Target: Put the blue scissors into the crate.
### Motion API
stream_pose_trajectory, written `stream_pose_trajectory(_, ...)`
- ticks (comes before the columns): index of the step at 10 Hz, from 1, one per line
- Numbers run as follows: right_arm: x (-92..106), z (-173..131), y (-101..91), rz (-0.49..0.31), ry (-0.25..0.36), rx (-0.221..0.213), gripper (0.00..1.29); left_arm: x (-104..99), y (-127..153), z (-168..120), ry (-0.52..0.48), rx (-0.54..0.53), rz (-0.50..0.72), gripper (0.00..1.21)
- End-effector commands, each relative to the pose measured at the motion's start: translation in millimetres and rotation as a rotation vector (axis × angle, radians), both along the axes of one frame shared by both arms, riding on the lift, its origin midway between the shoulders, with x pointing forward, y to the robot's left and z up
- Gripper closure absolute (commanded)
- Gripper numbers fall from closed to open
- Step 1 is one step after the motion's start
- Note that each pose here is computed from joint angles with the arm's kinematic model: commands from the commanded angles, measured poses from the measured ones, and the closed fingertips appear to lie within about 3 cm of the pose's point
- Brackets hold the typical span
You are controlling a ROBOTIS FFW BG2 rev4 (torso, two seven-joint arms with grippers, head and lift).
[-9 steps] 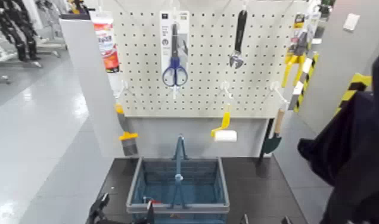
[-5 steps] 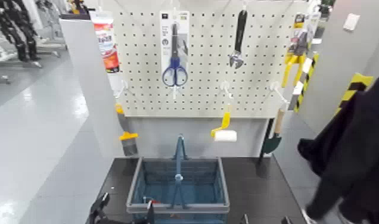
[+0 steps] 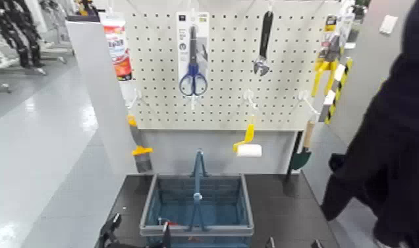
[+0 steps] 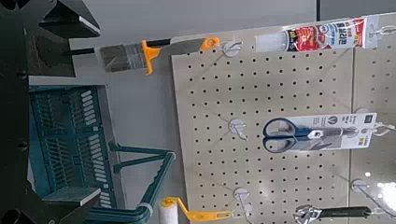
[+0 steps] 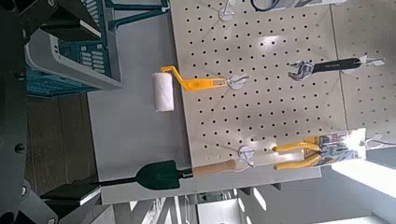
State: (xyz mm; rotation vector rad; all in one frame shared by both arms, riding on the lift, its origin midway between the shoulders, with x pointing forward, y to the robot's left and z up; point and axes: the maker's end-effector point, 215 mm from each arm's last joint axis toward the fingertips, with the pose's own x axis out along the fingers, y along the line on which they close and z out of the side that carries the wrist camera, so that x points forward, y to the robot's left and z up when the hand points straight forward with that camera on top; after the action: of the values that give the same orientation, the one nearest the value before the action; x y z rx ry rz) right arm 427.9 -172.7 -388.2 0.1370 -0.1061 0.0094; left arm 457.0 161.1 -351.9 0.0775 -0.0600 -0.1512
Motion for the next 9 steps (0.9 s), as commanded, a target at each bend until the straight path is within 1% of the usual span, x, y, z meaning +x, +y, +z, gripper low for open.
stream_pose_trajectory(1, -0.6, -0.5, 0.2, 0.001, 0.001, -0.001, 0.15, -0.1, -0.2, 0.8, -0.003, 0.001, -0.005, 0.11)
stream_pose_trajectory(3, -0.4, 0.3, 0.1, -0.001, 0.000, 0.001, 0.15, 1.8, 5.5, 8.4, -0.021, -0.005, -0.007, 0.11)
stream_pose_trajectory(4, -0.5, 0.4, 1.0, 0.000, 0.000, 0.002, 0.15, 9.0, 11.7, 17.0, -0.023, -0.009, -0.020, 0.11)
stream_pose_trajectory(5, -0.6, 0.4, 1.8, 0.001, 0.000, 0.002, 0.15, 17.0, 8.6, 29.3, -0.040, -0.002, -0.064, 0.11)
stream_pose_trajectory(8, -0.6, 0.4, 2.7, 0.003, 0.000, 0.003, 0.15, 34.4, 9.2, 53.1, -0.069, -0.022, -0.095, 0.11)
stream_pose_trajectory(9, -0.1, 1.2, 4.1, 0.005, -0.002, 0.005, 0.15, 41.8, 10.4, 65.5, -0.082, -0.022, -0.113, 0.11)
